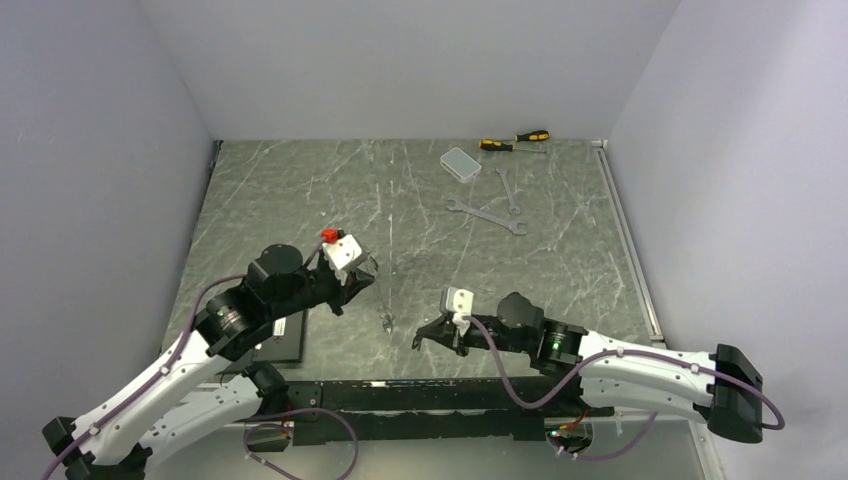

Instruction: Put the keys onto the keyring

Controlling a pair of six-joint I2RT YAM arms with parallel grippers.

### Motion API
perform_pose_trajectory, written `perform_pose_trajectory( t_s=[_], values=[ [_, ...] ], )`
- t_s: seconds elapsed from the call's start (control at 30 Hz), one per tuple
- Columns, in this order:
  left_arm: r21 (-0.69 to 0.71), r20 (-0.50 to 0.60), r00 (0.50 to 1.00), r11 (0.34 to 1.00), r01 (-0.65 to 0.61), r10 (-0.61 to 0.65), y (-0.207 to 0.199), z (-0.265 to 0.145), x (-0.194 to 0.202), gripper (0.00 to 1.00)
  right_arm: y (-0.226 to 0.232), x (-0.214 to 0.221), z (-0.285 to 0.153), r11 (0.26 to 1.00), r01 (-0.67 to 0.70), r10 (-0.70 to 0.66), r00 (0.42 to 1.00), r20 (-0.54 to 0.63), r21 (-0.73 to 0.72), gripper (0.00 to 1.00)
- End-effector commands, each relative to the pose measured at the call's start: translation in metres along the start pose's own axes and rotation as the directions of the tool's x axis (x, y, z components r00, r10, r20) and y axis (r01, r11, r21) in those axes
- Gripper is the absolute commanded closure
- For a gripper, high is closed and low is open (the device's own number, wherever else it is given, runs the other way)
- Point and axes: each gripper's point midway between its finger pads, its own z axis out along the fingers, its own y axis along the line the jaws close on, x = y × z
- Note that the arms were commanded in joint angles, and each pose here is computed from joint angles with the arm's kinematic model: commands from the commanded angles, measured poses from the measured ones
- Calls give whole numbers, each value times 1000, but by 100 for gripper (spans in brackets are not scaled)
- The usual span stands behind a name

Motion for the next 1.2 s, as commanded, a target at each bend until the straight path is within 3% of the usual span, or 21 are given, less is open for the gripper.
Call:
perform_pose_trajectory(
  t_s=[0.0, 0.27, 0.73, 1.17],
  values=[
    [220, 60, 998, 975, -13, 0, -36, -4, -28, 100, 31, -27, -10, 983, 77, -55, 990, 131, -168, 100],
    [390, 24, 1000, 921, -11, 1, -61, -4, -25, 100, 26, -41, -13, 985, 95, -74, 987, 144, -145, 100],
    [436, -10, 999, 899, 38, -37, -66, 3, -24, 100, 6, -76, -23, 994, 109, -103, 971, 214, -20, 100],
    [434, -17, 999, 900, 38, -33, -62, 7, -23, 100, -27, -104, -23, 988, 19, -61, 960, 274, 152, 100]
  ],
)
